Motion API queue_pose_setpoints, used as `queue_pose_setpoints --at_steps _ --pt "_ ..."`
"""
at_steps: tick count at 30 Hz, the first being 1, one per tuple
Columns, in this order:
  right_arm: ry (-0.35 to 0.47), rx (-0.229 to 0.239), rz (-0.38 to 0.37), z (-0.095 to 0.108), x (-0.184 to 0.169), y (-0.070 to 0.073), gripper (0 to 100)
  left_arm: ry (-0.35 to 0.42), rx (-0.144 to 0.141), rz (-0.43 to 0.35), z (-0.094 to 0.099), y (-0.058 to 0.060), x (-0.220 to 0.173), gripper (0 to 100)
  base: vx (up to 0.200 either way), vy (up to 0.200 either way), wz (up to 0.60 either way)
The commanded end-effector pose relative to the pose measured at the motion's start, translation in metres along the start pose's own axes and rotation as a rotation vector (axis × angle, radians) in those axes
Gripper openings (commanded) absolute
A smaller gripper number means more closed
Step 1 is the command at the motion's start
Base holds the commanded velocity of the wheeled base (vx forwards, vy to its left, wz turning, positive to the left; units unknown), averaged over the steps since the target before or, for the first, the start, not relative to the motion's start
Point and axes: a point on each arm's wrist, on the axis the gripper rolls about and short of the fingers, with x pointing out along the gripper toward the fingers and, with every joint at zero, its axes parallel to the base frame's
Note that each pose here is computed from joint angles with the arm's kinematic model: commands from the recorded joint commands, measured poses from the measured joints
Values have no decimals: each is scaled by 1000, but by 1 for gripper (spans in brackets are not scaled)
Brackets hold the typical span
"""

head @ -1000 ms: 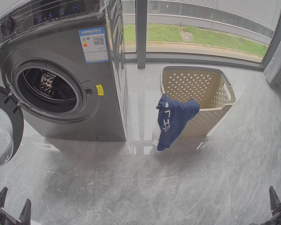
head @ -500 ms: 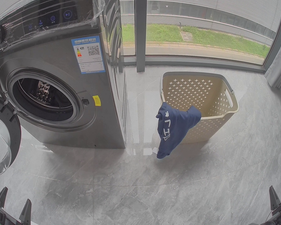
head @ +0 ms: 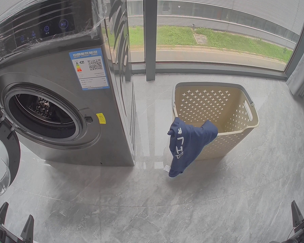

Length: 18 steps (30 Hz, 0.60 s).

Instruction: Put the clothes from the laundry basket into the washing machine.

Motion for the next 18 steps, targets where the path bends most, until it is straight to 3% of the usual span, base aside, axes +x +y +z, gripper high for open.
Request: queue_pose_setpoints --at_steps 1,18 --pt "2 0 0 -5 0 0 100 1 -1 0 -4 0 0 100 0 0 0" --pt "2 0 0 -5 0 0 100 1 -1 0 -4 0 0 100 0 0 0"
